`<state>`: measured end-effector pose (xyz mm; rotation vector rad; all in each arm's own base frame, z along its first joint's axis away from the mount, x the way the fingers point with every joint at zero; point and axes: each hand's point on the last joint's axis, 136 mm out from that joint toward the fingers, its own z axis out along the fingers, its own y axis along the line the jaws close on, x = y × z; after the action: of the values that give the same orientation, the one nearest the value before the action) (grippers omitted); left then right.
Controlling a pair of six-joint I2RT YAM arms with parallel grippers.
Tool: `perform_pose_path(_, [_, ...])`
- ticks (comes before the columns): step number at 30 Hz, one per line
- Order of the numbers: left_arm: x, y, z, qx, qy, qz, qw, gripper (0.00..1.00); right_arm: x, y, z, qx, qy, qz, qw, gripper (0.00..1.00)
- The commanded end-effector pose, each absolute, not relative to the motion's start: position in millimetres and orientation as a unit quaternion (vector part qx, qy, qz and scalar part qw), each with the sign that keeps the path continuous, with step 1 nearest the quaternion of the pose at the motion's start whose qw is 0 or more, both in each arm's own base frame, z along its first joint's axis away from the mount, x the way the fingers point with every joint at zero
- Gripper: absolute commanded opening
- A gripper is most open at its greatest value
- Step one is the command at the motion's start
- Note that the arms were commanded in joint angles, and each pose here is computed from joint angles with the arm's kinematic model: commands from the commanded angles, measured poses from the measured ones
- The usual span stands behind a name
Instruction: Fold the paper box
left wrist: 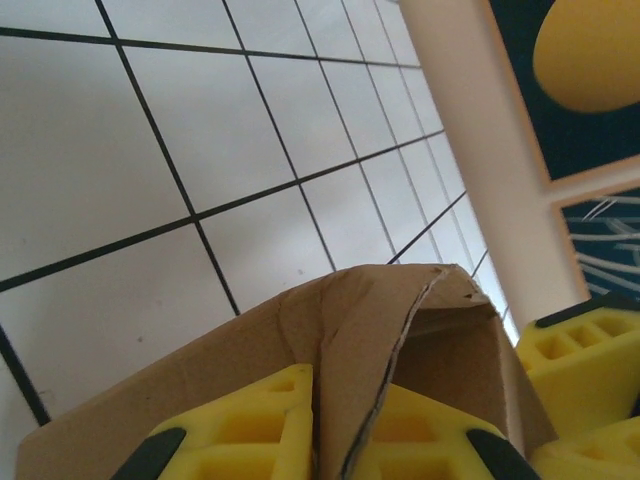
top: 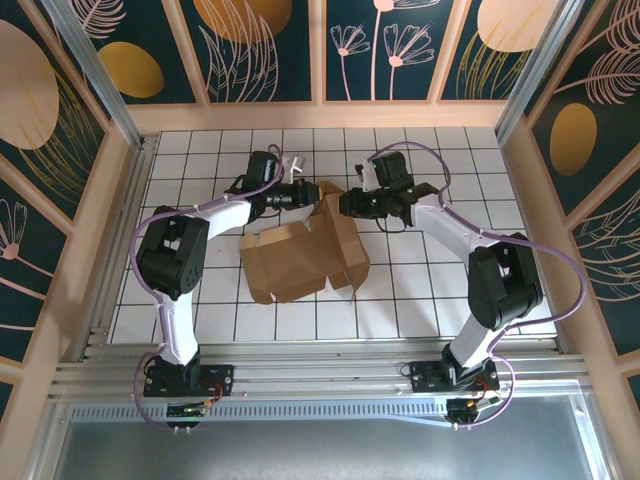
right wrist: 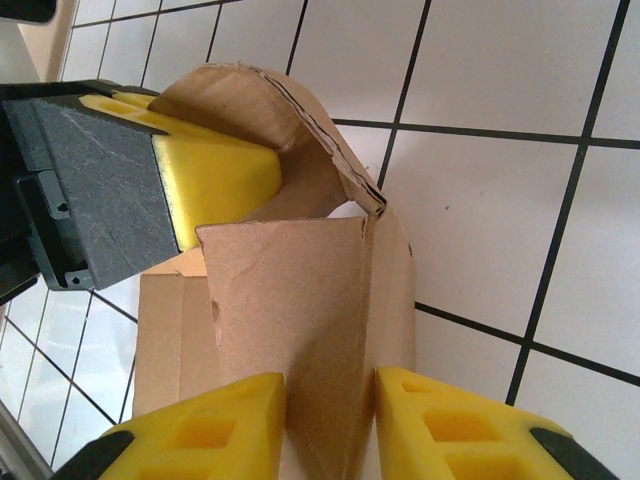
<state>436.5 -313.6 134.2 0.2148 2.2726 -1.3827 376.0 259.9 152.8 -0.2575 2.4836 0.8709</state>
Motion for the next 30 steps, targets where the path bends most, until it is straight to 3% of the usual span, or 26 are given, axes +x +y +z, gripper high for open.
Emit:
perform_pose_path(1, [413.6, -348.3, 217.0, 0.118, 0.742, -0.610, 0.252, 0.11, 371.0, 254.3, 116.8, -0.077, 0.930, 0.280, 0.223, 0.30])
perform_pose_path(7, [412.4, -360.8, 225.9, 0.123, 0.727, -0.629, 0.247, 0.13, 372.4, 254.9, 117.9, -0.075, 0.931, 0.278, 0.227, 0.30])
perform_pose_path(18, [391.7, -353.3, 203.6, 0.201, 0.756, -0.570, 0.250, 0.24, 374.6, 253.8, 116.5, -0.074, 0.932, 0.272, 0.227, 0.30])
perform_pose_path(26, [387.0, -333.3, 181.5, 0.245, 0.789, -0.480, 0.295, 0.49, 376.5, 251.6, 122.5, -0.074, 0.933, 0.265, 0.234, 0.30])
perform_pose_path(30, [393.1, -324.0, 187.3, 0.264, 0.794, -0.436, 0.331, 0.51, 376.6, 250.6, 124.4, -0.073, 0.933, 0.263, 0.236, 0.30])
